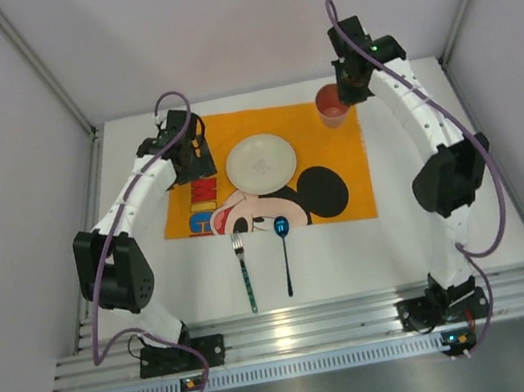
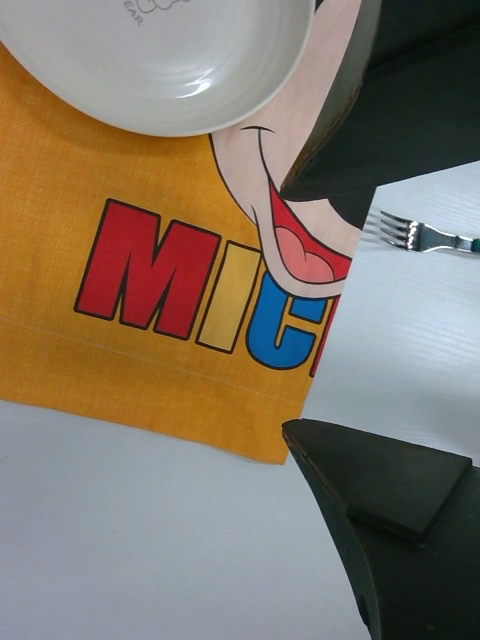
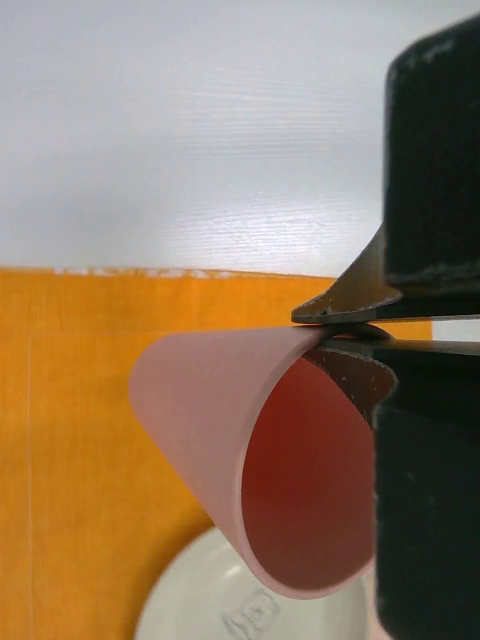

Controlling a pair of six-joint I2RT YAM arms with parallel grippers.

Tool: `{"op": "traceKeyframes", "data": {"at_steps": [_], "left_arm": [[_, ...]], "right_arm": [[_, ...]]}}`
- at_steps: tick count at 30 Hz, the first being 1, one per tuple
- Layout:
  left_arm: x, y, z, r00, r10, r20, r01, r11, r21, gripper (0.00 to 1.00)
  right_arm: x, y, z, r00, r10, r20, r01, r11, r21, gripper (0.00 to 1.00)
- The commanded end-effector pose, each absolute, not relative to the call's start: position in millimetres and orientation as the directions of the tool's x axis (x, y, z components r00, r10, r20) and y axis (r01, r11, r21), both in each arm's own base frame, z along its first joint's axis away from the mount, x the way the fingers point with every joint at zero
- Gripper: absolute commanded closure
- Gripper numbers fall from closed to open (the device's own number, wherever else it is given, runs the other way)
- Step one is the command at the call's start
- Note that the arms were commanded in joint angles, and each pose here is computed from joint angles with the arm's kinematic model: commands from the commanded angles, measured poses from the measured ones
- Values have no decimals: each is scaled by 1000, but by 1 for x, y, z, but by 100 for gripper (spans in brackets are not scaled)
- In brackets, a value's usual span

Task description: Set the dinner table for one person

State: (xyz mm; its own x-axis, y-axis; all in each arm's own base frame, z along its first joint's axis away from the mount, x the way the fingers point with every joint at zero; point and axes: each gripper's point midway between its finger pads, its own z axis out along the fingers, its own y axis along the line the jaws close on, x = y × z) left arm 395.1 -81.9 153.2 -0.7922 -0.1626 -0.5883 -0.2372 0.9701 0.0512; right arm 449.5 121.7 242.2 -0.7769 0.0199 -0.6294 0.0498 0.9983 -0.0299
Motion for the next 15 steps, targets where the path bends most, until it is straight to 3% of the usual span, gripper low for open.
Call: {"op": "traceKeyframes", "data": {"at_steps": [1, 6, 15], "left_arm": [[385, -83, 170, -771, -177, -612, -223, 975, 0, 5], [378, -88, 165, -786, -204, -584, -230, 973, -31, 6], [370, -92, 155, -808, -238, -540, -252, 966, -48, 7]], "right_arm": [[482, 103, 238, -762, 74, -643, 119, 993, -26, 100], [517, 111, 203, -775, 139, -617, 118, 990, 75, 100], [516, 134, 141, -844, 164, -510, 96, 983, 157, 100]]}}
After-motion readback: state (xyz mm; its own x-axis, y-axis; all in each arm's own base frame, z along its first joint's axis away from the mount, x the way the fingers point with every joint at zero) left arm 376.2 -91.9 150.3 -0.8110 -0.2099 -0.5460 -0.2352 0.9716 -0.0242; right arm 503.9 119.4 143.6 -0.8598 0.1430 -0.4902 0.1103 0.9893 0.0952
